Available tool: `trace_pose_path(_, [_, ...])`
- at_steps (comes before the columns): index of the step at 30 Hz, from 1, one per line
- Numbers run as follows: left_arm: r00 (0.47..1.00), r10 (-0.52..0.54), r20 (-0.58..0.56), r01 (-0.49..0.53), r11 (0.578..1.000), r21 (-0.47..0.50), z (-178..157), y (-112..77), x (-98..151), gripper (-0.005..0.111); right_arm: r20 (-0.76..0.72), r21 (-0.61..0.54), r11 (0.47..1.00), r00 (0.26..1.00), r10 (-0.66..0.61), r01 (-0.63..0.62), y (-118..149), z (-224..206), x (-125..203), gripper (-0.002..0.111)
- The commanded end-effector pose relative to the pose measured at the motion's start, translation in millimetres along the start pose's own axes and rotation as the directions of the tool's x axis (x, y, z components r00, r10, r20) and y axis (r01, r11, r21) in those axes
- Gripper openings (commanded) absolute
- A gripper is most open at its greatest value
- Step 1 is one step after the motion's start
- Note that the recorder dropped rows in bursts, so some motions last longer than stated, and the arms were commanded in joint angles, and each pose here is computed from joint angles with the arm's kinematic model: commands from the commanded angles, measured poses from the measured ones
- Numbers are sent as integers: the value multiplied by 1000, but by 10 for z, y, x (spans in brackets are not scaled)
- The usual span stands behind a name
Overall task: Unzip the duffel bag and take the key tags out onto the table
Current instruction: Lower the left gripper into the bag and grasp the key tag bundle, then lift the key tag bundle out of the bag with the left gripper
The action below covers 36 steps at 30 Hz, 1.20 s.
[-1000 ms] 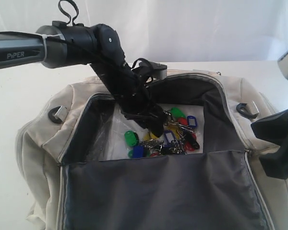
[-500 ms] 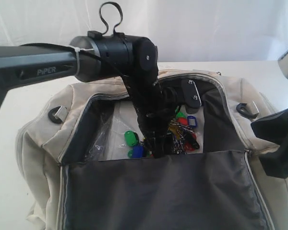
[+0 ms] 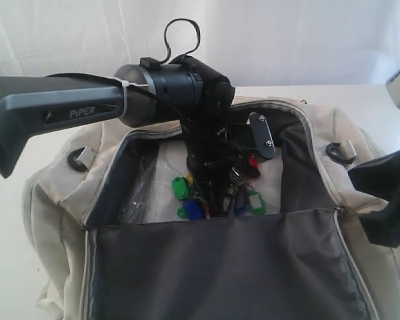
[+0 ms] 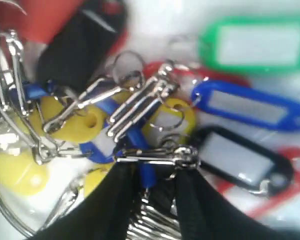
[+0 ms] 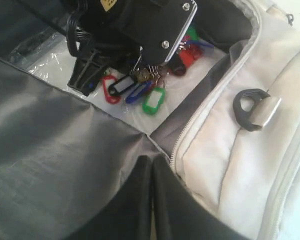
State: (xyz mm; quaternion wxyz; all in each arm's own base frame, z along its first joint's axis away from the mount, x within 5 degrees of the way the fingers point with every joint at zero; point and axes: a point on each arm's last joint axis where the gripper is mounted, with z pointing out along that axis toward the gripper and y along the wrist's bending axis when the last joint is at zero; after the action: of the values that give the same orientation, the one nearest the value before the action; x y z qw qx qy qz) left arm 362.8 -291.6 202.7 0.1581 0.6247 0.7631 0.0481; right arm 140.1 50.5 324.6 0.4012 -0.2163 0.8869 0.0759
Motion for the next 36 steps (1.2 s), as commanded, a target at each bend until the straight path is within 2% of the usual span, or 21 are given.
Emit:
trace_pose_path(1, [995, -14, -95, 12, 999, -30, 8, 55, 112, 0, 17, 2, 1000, 1000, -1, 0, 5, -14, -3, 0])
trace_pose_path(5, [998, -36, -49, 34, 999, -29, -173, 53, 86, 0, 20, 3, 1000, 1000, -1, 0, 4, -14, -7, 0])
trace_pose_path(13, [994, -49, 93, 57, 995, -82, -862, 89, 85, 0, 24, 4, 1000, 1000, -2, 2, 4, -14, -10, 0])
trace_pose_path(19, [987, -55, 153, 74, 990, -120, -1263, 86, 143, 0, 24, 4, 1000, 1000, -5, 4, 4, -14, -10, 0])
trace_pose_path(36, [949, -90, 303, 146, 975, -169, -2097, 12, 357, 0, 27, 16, 1000, 1000, -16, 15, -7, -14, -13, 0])
